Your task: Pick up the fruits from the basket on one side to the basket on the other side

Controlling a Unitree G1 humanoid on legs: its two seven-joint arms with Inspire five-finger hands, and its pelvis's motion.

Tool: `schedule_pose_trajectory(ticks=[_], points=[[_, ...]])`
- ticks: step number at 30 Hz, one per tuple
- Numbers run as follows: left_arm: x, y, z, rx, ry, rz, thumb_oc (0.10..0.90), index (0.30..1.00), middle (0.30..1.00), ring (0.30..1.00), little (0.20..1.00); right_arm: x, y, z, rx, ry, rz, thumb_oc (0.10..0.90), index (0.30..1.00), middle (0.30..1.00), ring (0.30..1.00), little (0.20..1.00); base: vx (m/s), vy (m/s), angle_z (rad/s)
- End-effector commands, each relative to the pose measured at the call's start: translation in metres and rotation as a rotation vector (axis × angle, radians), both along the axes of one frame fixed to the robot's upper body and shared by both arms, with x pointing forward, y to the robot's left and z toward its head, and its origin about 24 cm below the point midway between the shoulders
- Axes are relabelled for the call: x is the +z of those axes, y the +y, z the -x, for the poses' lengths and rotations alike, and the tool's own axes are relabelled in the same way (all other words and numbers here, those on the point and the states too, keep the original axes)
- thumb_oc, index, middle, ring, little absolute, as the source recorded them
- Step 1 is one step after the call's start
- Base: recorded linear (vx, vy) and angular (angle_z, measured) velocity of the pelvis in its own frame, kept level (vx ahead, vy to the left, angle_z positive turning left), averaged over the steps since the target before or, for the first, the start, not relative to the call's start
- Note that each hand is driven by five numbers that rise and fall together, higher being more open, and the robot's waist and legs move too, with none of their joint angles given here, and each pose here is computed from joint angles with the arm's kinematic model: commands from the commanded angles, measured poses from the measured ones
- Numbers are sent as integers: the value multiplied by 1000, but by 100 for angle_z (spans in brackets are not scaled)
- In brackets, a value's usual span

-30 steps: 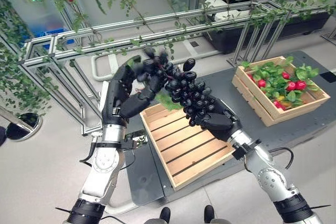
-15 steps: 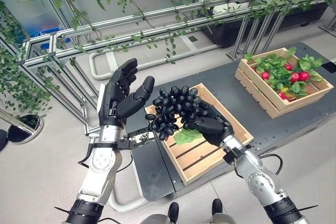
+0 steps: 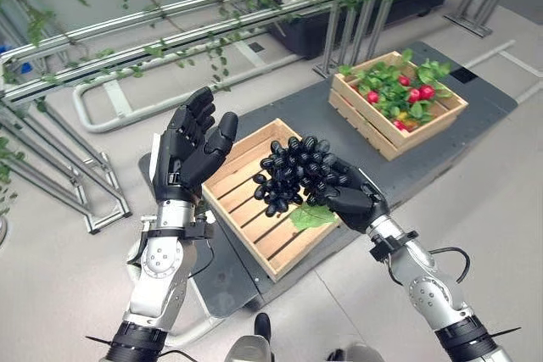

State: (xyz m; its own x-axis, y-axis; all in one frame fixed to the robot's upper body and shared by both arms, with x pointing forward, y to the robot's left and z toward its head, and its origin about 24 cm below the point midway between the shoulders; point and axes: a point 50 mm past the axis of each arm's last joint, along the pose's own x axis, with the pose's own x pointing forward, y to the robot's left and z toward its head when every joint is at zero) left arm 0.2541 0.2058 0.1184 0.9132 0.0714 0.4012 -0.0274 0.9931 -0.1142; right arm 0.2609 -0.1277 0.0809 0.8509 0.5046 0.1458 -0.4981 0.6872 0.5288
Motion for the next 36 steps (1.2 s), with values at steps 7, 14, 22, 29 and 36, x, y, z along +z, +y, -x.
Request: schedule_pose_trajectory(ticks=[7,14,22,29,36], points=[[50,-20,-2,-125,-304,147,800,900,900,900,900,73,5,0,-21,-377,-209,400,300,300,300,300,-195,-293,-80],[44,-31,-1,-193,-316,171,800,900,900,900,900,65,-12,5,-78,-368,-179,400,300,300,300,300,-135,-223,-34],[41,-30,7,-200,-317,186,800,900,900,900,900,60,-19,10,-75,-357,-197,400,300,300,300,300,-27,-48,-71],[49,-32,7,-219,-335,196,800,900,900,900,900,54,-4,10,-75,-306,-226,400,300,300,300,300,86,183,-162],[50,-38,-1,-280,-328,192,800,900,900,900,900,56,-12,10,-102,-342,-259,400,300,300,300,300,11,283,-36]])
